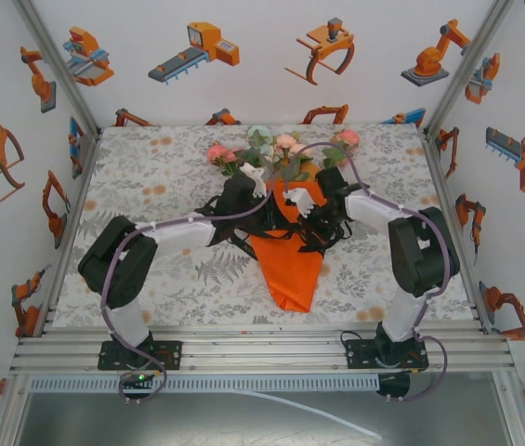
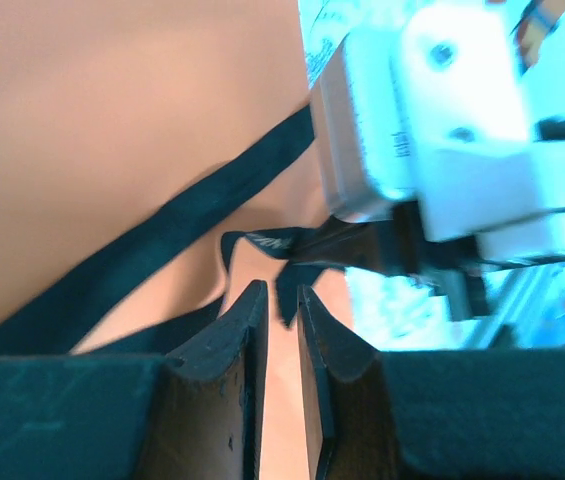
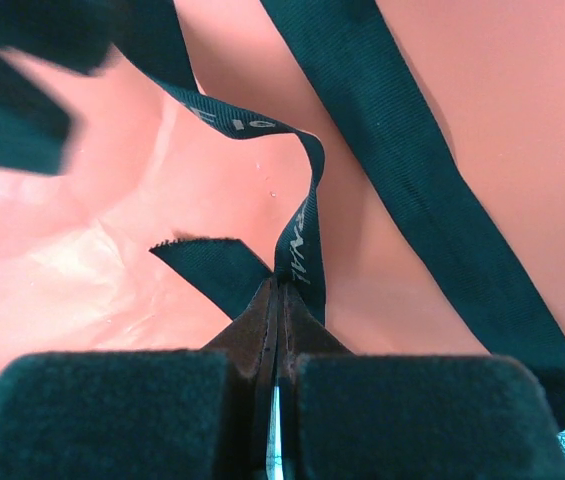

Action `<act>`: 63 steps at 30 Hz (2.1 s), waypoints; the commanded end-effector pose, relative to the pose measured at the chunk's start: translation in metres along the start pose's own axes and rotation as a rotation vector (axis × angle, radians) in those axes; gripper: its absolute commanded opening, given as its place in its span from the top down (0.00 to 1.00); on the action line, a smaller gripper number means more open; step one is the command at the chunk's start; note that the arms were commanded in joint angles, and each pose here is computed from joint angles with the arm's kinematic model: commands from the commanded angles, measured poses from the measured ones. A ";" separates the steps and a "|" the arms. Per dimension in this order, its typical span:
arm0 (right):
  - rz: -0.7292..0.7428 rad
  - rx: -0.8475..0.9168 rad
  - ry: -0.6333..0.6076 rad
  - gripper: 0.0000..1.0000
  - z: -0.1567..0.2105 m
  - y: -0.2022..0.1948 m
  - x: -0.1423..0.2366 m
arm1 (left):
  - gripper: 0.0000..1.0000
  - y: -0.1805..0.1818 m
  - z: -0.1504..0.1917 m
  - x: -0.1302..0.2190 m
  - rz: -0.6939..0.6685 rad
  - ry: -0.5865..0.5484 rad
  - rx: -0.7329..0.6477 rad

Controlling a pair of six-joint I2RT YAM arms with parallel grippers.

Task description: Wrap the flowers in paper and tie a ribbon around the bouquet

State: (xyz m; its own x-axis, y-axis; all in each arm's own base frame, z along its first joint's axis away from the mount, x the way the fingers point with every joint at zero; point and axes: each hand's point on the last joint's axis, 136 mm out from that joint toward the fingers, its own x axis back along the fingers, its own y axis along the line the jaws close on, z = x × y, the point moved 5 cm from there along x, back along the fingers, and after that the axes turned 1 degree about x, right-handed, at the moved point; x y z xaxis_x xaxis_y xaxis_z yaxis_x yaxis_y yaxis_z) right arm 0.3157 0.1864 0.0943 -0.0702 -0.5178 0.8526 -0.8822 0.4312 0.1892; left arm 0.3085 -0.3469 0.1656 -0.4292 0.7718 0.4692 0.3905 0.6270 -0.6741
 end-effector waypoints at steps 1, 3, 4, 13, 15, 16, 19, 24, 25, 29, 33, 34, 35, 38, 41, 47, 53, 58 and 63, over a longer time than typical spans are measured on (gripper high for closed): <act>-0.012 -0.014 -0.024 1.00 -0.008 0.000 0.010 | 0.81 0.005 0.018 0.007 -0.112 0.033 0.296; -0.017 -0.016 -0.028 1.00 -0.008 0.000 0.011 | 0.83 -0.004 0.028 0.006 -0.112 0.048 0.364; -0.022 -0.020 -0.030 1.00 -0.009 -0.001 0.011 | 0.86 -0.009 0.031 0.004 -0.114 0.050 0.405; -0.032 -0.047 -0.036 1.00 -0.009 -0.008 0.012 | 0.83 0.003 0.051 -0.025 -0.246 0.074 0.543; -0.033 -0.050 -0.033 1.00 -0.009 -0.008 0.012 | 0.81 0.008 0.056 -0.032 -0.252 0.089 0.568; -0.034 -0.050 -0.032 1.00 -0.009 -0.008 0.011 | 0.79 0.010 0.058 -0.034 -0.258 0.091 0.577; -0.037 -0.052 -0.031 1.00 -0.009 -0.008 0.011 | 0.76 0.016 0.061 -0.036 -0.273 0.086 0.592; -0.037 -0.053 -0.030 1.00 -0.008 -0.009 0.011 | 0.67 0.025 0.063 -0.040 -0.288 0.072 0.619; -0.039 -0.054 -0.028 1.00 -0.007 -0.008 0.010 | 0.67 0.025 0.065 -0.043 -0.275 0.078 0.634; -0.040 -0.054 -0.028 1.00 -0.007 -0.008 0.010 | 0.67 0.030 0.072 -0.050 -0.258 0.092 0.685; -0.040 -0.054 -0.028 1.00 -0.007 -0.008 0.010 | 0.67 0.032 0.073 -0.049 -0.271 0.091 0.690; -0.041 -0.053 -0.028 1.00 -0.008 -0.008 0.010 | 0.67 0.033 0.073 -0.050 -0.271 0.091 0.692; -0.040 -0.054 -0.028 1.00 -0.007 -0.008 0.010 | 0.67 0.034 0.074 -0.050 -0.273 0.096 0.694; -0.040 -0.054 -0.028 1.00 -0.007 -0.009 0.010 | 0.67 0.034 0.076 -0.051 -0.270 0.102 0.708; -0.040 -0.054 -0.028 1.00 -0.007 -0.008 0.010 | 0.67 0.037 0.079 -0.052 -0.277 0.106 0.723; -0.040 -0.052 -0.030 1.00 -0.008 -0.008 0.011 | 0.78 0.040 0.080 -0.056 -0.265 0.092 0.748; -0.043 -0.050 -0.036 1.00 -0.009 -0.007 0.013 | 0.91 0.042 0.076 -0.054 -0.273 0.067 0.742; -0.015 -0.065 -0.098 0.79 -0.022 -0.001 0.034 | 1.00 0.031 0.063 -0.047 -0.239 0.037 0.686; 0.050 -0.091 -0.271 0.66 -0.035 0.018 0.072 | 1.00 0.019 0.047 -0.026 -0.236 -0.010 0.595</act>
State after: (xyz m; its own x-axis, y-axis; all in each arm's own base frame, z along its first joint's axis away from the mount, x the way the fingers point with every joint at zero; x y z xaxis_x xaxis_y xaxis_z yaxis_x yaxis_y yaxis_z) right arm 0.3167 0.1824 0.1400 -0.1568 -0.6009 0.7838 -0.8444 0.4931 0.2092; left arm 0.2861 -0.3686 0.0833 -0.3966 0.6227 0.6745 -0.2958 0.6089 -0.7360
